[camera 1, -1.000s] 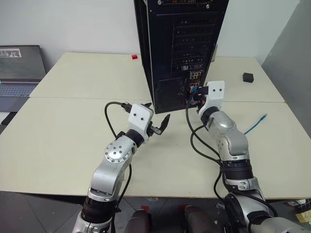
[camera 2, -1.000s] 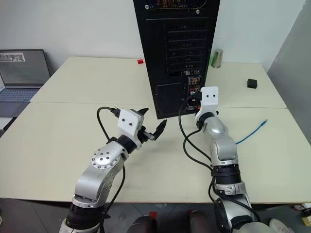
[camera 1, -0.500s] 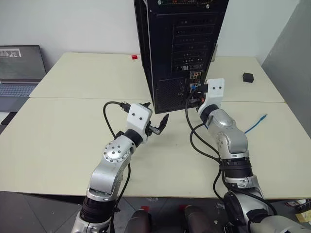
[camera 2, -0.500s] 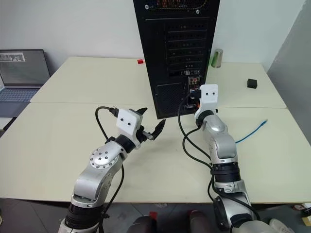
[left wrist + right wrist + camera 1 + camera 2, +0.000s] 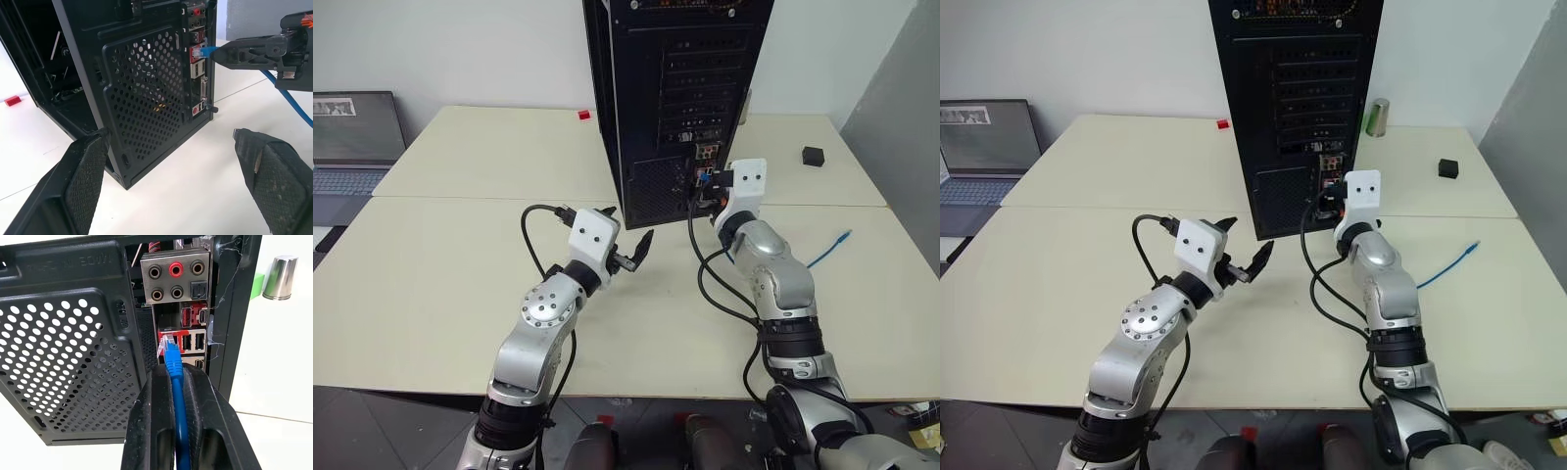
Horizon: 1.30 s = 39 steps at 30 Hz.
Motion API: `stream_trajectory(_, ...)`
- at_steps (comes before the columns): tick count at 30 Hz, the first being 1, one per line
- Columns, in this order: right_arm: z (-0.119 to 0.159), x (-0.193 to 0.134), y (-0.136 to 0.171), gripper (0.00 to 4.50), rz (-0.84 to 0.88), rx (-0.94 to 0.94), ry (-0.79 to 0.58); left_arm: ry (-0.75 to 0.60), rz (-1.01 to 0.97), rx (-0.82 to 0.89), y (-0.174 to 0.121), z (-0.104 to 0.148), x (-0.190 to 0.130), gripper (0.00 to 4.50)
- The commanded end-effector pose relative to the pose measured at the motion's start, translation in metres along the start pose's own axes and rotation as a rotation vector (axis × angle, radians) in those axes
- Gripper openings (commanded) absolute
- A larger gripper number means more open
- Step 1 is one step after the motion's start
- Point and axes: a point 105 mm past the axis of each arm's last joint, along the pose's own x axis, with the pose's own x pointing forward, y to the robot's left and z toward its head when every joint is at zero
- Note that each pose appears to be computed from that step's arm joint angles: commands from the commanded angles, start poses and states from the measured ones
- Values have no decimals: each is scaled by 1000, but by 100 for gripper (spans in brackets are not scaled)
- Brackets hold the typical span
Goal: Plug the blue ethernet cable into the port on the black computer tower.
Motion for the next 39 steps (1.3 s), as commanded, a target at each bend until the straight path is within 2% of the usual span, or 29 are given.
stream_trajectory(1, 20, -2, 0, 0, 4, -3, -71, -49, 3, 17, 1, 11, -2, 423)
stream_trajectory(30, 10, 0, -8, 0, -46, -25, -38, -53, 7, 22, 3, 13, -2, 423)
stream_trajectory(39, 23, 0, 3, 0, -9, -7, -72, -54, 7, 23, 3, 13, -3, 423)
